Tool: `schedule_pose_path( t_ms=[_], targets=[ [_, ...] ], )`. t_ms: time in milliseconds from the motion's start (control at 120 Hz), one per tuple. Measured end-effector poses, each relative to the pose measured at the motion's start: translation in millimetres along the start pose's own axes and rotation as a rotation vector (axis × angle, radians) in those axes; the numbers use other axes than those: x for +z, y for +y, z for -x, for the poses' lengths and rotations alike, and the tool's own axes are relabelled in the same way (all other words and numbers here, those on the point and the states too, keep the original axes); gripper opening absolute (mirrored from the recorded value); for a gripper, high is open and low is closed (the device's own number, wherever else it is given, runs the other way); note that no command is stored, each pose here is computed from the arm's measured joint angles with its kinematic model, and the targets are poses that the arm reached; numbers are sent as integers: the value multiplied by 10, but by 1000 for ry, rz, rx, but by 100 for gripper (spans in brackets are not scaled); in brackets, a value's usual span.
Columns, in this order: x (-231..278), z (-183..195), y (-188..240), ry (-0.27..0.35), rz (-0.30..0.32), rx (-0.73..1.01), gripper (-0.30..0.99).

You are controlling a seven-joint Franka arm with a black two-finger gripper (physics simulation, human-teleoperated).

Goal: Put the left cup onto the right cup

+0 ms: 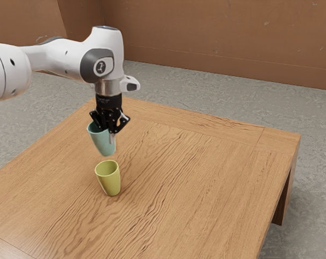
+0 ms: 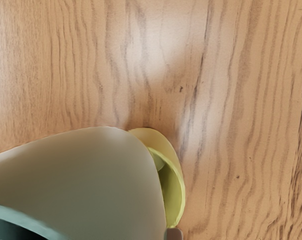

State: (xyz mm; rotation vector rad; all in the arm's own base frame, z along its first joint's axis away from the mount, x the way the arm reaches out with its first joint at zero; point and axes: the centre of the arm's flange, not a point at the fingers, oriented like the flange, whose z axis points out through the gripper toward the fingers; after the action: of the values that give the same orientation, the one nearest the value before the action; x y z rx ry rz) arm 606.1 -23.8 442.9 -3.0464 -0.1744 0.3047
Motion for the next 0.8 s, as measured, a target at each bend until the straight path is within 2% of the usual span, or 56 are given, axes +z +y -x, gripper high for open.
schedule_pose_path(
  t_ms=[200, 525, 800],
  targets=[
    [104, 199, 114, -37, -4, -5, -8],
    [232, 329, 139, -61, -8, -39, -8],
    [280, 294, 146, -48, -8, -63, -8]
  ],
)
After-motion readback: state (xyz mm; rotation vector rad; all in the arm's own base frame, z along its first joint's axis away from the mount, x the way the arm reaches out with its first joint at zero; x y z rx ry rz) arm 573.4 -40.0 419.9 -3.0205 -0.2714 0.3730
